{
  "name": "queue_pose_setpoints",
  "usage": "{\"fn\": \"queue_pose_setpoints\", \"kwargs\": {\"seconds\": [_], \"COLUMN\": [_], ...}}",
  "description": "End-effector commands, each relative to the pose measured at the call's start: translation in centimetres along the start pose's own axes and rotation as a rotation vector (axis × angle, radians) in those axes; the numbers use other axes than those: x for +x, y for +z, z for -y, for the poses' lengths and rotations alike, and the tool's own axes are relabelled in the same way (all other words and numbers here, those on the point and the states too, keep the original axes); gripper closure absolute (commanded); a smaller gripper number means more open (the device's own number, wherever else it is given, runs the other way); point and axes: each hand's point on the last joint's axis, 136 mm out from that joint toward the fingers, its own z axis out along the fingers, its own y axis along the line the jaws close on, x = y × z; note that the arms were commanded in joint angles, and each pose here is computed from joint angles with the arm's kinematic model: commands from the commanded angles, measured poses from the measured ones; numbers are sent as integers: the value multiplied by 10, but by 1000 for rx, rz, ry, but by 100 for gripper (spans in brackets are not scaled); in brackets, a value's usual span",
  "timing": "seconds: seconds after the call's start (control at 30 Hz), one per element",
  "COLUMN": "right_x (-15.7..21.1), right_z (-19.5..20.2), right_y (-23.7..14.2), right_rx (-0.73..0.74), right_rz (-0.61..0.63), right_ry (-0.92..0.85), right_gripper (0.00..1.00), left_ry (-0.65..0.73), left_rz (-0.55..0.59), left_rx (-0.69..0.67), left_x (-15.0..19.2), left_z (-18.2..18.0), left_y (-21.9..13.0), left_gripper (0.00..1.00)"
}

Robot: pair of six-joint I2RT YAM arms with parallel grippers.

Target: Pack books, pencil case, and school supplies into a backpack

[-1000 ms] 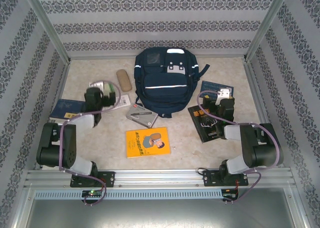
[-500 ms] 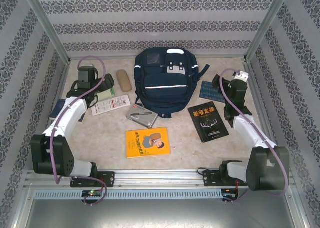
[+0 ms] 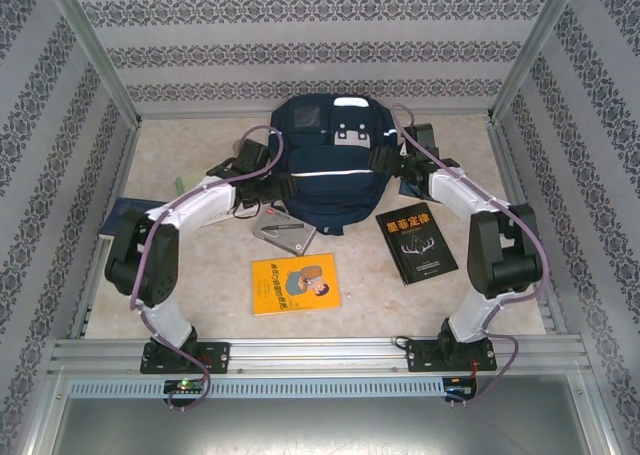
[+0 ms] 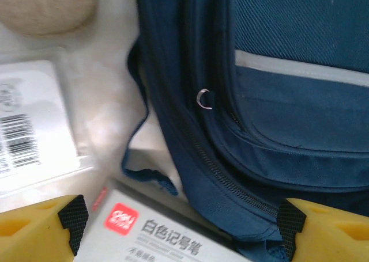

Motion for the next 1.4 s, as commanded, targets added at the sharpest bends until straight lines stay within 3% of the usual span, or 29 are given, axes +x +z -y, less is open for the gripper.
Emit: {"fn": "queue_pose_setpoints", "kwargs": {"seconds": [0.0,0.17,0.23,0.37,0.43,0.53,0.93,1.13,1.37], "right_x": [16,42,55,75,88,108,169,144,91], "right_z": [-8,-19,-25,-47,-59,-77,-169,-158,-113], "right_y": [9,26,31,37,40,39,5,-13,-22], "right_rx": [-29,-61,-72,-129,-159,-192,-314,-275,-190], "right_rz": [-91,-180,-210,-262,-297,-338,-385,-317,-207], "right_ry": [12,14,-1,-16,-21,-25,-148,-148,-93], "right_gripper": [2,8,12,28,41,46,47,44,42], "left_ry": [-8,-1,9,31,38,54,103,90,-33], "left_rz": [-77,-134,-141,-144,-139,-119,-68,-34,-60], "left_rx": [-25,-44,-52,-86,-130,-176,-273,-260,-188], "left_x": [14,26,26,21,18,12,-34,-48,-8], "left_z": [6,8,8,6,-1,-9,-41,-37,-38], "left_y": [12,32,37,44,44,40,35,8,-16], "left_gripper": [17,32,44,56,60,58,53,39,35]}}
